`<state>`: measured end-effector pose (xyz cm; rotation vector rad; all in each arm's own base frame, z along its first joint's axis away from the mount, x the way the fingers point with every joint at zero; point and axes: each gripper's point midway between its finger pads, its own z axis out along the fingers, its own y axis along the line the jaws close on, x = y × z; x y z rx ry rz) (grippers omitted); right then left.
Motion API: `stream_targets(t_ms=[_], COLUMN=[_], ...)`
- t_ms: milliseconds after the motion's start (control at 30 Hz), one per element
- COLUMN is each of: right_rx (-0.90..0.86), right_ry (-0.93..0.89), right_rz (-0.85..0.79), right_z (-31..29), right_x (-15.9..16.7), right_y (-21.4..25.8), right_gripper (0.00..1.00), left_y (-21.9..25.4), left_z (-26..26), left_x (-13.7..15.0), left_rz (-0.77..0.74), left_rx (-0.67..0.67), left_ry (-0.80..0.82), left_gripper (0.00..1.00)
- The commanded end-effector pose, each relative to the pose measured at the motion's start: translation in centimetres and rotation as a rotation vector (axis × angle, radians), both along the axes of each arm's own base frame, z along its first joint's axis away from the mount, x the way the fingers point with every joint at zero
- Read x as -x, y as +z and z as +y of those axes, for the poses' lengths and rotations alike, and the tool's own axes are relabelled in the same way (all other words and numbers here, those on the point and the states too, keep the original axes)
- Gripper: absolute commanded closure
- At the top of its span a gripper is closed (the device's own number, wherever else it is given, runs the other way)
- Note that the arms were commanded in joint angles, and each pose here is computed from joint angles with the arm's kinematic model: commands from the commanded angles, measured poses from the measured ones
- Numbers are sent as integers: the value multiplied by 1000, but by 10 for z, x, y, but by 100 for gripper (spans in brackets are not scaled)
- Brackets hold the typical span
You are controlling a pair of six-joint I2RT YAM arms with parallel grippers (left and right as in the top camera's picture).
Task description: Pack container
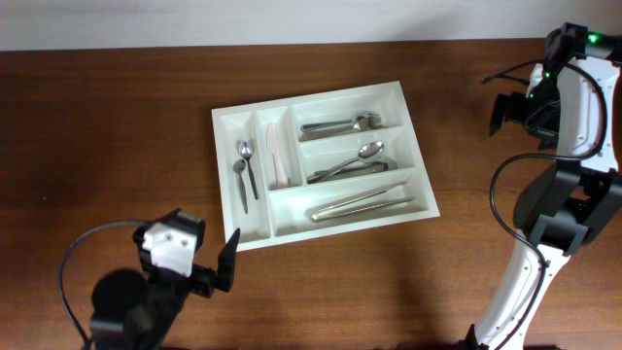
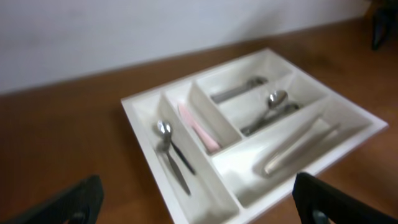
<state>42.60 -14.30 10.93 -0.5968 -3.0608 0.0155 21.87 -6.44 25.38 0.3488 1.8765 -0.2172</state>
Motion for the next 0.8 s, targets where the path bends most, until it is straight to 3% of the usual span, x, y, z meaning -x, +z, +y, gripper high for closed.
stream_targets(t_ms=[0, 600, 767], right_rx=[-5, -5, -5], right_ry=[11, 11, 11], right_rz=[-4, -4, -4], right_z=[3, 3, 3], right_x=[-1, -1, -1], right_y=[1, 1, 1], right_gripper=[1, 1, 1], left_y=[-10, -54, -69], left_z=[-1, 19, 27], left_x=[3, -23, -24], left_rz=[-83, -379, -394], left_rx=[-51, -64, -45], left_ry=[-41, 54, 93], left_gripper=[1, 1, 1])
